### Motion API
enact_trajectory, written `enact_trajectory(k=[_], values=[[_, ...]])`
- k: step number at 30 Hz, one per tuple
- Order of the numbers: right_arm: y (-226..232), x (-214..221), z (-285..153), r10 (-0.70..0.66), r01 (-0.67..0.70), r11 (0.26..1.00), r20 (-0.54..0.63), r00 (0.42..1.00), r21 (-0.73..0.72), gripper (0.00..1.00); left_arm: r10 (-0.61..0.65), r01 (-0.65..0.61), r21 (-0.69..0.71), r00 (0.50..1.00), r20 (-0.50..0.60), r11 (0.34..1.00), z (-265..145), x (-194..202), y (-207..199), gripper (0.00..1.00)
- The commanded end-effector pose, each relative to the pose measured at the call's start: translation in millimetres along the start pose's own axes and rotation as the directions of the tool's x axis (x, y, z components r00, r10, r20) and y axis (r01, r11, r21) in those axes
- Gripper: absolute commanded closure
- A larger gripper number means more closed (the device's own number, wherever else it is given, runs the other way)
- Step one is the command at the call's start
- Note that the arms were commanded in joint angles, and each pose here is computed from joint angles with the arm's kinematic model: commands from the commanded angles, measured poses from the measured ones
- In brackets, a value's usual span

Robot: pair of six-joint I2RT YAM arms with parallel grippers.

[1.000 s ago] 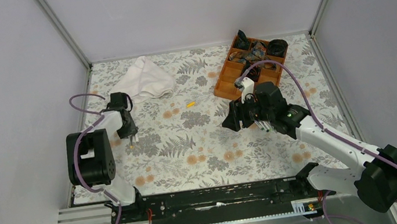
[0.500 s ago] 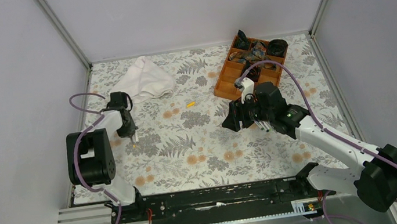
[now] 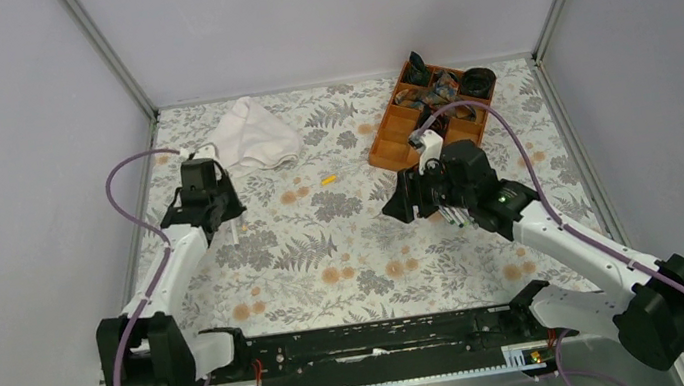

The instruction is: Insert the pens into the pen caps

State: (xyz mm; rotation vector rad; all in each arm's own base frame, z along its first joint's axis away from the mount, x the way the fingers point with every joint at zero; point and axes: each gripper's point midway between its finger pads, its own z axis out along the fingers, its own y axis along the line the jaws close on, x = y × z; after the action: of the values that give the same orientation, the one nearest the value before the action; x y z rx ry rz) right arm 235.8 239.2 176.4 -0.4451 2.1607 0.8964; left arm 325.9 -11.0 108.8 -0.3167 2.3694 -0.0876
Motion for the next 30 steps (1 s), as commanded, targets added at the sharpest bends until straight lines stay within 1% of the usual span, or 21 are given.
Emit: enact_trajectory(k=[1, 3, 5, 8, 10, 14, 16, 21, 26, 30], values=[[19, -35, -3, 0.029, -0.024, 0.998, 0.088, 0.996, -0.060, 0.35, 0.085, -0.119, 0.317, 0.989, 0.120, 0.941, -27, -15, -79, 1.00], [29, -40, 1, 0.067, -0.056, 0.992, 0.096, 0.993, -0.114, 0.33, 0.115, -0.171, 0.431, 0.982, 0.152, 0.886, -44, -12, -112, 1.00], [40, -45, 5, 0.105, -0.086, 0.981, 0.097, 0.990, -0.176, 0.31, 0.137, -0.223, 0.557, 0.972, 0.192, 0.800, -67, -7, -146, 1.00], [56, -50, 11, 0.154, -0.126, 0.954, 0.084, 0.985, -0.274, 0.26, 0.144, -0.262, 0.703, 0.964, 0.223, 0.661, -99, 6, -183, 1.00], [63, -54, 15, 0.185, -0.152, 0.935, 0.075, 0.980, -0.321, 0.25, 0.145, -0.273, 0.771, 0.962, 0.232, 0.575, -117, 14, -199, 1.00], [72, -66, 19, 0.219, -0.173, 0.913, 0.088, 0.972, -0.369, 0.19, 0.170, -0.272, 0.848, 0.961, 0.217, 0.456, -136, 31, -216, 1.00], [75, -73, 20, 0.227, -0.174, 0.908, 0.098, 0.969, -0.381, 0.18, 0.184, -0.275, 0.866, 0.959, 0.216, 0.418, -141, 37, -220, 1.00], [85, -88, 24, 0.228, -0.162, 0.898, 0.119, 0.966, -0.408, 0.18, 0.205, -0.278, 0.887, 0.955, 0.214, 0.369, -149, 45, -225, 1.00], [97, -92, 35, 0.219, -0.152, 0.886, 0.105, 0.970, -0.439, 0.21, 0.223, -0.273, 0.901, 0.953, 0.205, 0.337, -153, 53, -230, 1.00], [100, -92, 44, 0.209, -0.148, 0.886, 0.094, 0.973, -0.441, 0.27, 0.230, -0.270, 0.909, 0.952, 0.202, 0.318, -155, 57, -232, 1.00]])
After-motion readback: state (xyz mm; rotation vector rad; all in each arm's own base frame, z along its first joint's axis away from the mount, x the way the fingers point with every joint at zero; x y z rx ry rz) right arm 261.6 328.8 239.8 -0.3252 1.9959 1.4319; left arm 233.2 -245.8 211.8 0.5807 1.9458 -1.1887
